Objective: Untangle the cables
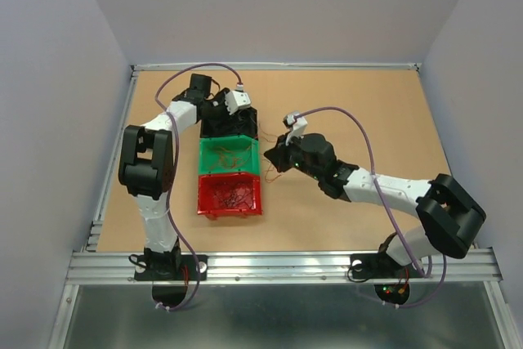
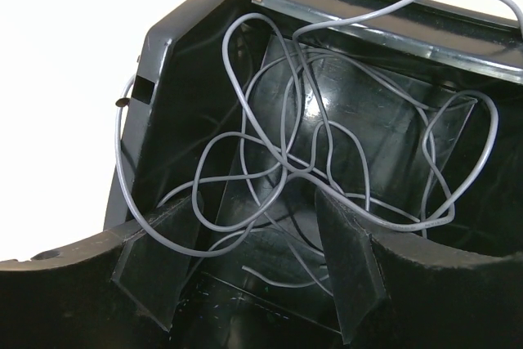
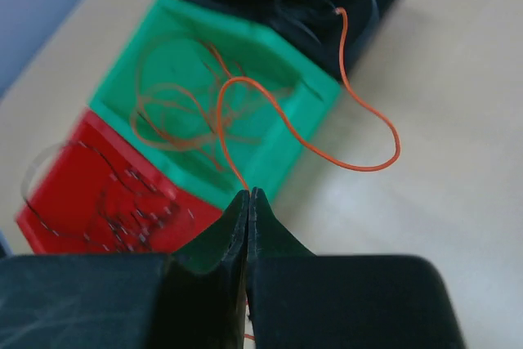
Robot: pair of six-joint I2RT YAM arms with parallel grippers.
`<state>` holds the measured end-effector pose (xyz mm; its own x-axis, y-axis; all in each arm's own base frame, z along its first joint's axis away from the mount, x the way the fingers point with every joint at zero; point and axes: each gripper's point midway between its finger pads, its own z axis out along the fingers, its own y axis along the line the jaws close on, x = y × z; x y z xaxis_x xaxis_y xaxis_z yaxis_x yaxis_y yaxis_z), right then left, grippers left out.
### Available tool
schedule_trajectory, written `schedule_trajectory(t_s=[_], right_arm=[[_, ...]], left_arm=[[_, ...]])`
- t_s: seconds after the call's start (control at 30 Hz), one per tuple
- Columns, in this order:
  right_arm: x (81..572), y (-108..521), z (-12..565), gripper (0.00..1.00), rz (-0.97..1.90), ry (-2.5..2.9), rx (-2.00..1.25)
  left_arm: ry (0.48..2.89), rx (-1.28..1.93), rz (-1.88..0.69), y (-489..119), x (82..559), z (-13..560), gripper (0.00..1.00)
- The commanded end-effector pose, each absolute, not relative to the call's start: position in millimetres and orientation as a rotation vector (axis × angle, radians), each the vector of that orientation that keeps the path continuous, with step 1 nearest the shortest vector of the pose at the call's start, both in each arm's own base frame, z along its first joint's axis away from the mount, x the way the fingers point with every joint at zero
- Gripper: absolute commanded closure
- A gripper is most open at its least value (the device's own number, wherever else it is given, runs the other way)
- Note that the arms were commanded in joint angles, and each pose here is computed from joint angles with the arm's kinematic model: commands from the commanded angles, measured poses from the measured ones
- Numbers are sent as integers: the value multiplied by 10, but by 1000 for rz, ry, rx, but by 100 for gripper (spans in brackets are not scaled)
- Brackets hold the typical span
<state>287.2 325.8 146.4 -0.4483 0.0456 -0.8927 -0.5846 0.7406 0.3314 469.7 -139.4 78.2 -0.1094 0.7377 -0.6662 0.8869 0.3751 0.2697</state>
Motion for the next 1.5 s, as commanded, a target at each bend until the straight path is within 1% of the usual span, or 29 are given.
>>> schedule_trajectory(t_s=[0.0,0.1,0.17,0.3,0.4,0.5,0.53,0.6,0.7,0.8,0.83,0.9,0.93,1.0,1.1,1.13,1.23,1.47], right_arm=[[2945,3719,2108,99,917,1716,-534],[2944,3885,2182,100,965,1671,-601],[3005,4013,2091,99,969,1676,-643],[3027,4183,1650,99,980,1737,-728],[3029,4234,1312,97,985,1775,-755],[3058,4278,998,94,976,1834,-766],[3057,4280,931,93,970,1848,-768],[3076,4277,754,93,953,1887,-764],[3072,4277,573,93,930,1918,-768],[3103,4227,415,94,880,1959,-729],[3133,4176,298,95,845,1989,-700],[3129,4150,207,95,835,2008,-685],[3115,4128,106,95,832,2038,-668],[3134,4088,12,95,813,2070,-630],[3141,4064,-118,95,785,2108,-618],[3147,4048,-162,95,769,2123,-614],[3161,3980,-287,96,711,2172,-598],[3099,3834,-437,97,663,2213,-582]], left_arm=[[1830,1349,-392,-1799,4574,988,100],[1842,1328,-424,-1876,4547,964,100],[1862,1317,-444,-1896,4501,914,100],[1876,1302,-429,-1860,4459,862,100],[1884,1297,-411,-1833,4433,831,100],[1874,1301,-412,-1845,4402,848,89],[1871,1301,-415,-1849,4396,858,86],[1863,1296,-426,-1874,4377,897,85],[1848,1283,-450,-1911,4362,980,79],[1831,1273,-482,-1961,4342,1087,68],[1837,1257,-497,-1973,4330,1114,61],[1823,1244,-523,-2007,4309,1199,52],[1816,1231,-538,-2026,4297,1261,46],[1816,1208,-555,-2039,4290,1331,41],[1801,1187,-581,-2073,4272,1454,37],[1792,1181,-589,-2084,4279,1511,33],[1791,1165,-660,-2148,4237,1631,29],[1773,1140,-720,-2171,4219,1884,27]])
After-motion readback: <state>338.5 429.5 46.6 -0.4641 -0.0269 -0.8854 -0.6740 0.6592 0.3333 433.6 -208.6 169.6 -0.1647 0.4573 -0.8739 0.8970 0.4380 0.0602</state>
